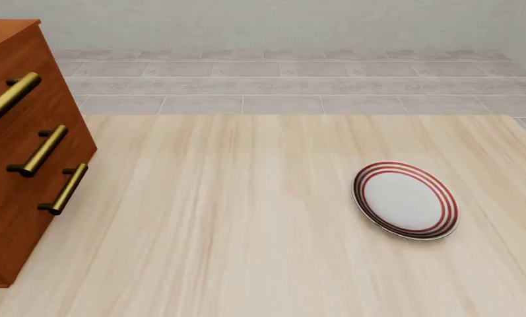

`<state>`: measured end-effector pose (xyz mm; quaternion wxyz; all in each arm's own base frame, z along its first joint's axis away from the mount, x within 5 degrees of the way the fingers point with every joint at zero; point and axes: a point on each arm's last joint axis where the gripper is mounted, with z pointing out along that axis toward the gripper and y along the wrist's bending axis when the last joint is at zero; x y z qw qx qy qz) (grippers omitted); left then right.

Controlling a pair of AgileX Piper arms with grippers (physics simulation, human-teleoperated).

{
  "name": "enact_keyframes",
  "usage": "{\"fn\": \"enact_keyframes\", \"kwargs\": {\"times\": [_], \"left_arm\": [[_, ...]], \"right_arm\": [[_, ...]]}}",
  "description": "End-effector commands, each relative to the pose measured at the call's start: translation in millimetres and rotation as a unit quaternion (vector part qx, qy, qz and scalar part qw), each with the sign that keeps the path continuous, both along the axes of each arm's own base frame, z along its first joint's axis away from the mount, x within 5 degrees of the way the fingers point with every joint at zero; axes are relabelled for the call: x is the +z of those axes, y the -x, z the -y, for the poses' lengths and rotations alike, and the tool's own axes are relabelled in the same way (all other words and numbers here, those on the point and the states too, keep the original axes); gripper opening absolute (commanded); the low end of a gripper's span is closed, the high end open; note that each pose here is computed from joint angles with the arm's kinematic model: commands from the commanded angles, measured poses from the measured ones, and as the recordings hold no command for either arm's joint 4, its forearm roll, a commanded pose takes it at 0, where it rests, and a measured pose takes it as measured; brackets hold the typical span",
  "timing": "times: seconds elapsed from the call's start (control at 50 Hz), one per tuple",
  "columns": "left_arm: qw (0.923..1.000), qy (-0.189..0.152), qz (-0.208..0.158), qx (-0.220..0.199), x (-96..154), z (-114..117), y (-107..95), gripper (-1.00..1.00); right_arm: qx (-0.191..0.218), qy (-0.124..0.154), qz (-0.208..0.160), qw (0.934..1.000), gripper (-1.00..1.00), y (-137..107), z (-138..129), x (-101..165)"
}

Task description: Put the bowl on top of the cabinet.

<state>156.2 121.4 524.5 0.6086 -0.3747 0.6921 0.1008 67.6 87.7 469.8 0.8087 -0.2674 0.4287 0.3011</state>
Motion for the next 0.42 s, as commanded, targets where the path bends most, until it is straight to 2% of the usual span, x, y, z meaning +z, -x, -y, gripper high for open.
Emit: {"fn": "enact_keyframes", "kwargs": {"times": [0.02, 0.42], "left_arm": [[0.9997, -0.011, 0.016, -0.013, 17, 13, 9, 1.00], [0.9986, -0.034, 0.030, -0.027, 33, 24, 17, 1.00]], "right_arm": [[0.000, -0.001, 0.000, 1.0000, 1.00, -1, -1, 0], [0.000, -0.002, 0.000, 1.0000, 1.00, 6, 8, 3]]}}
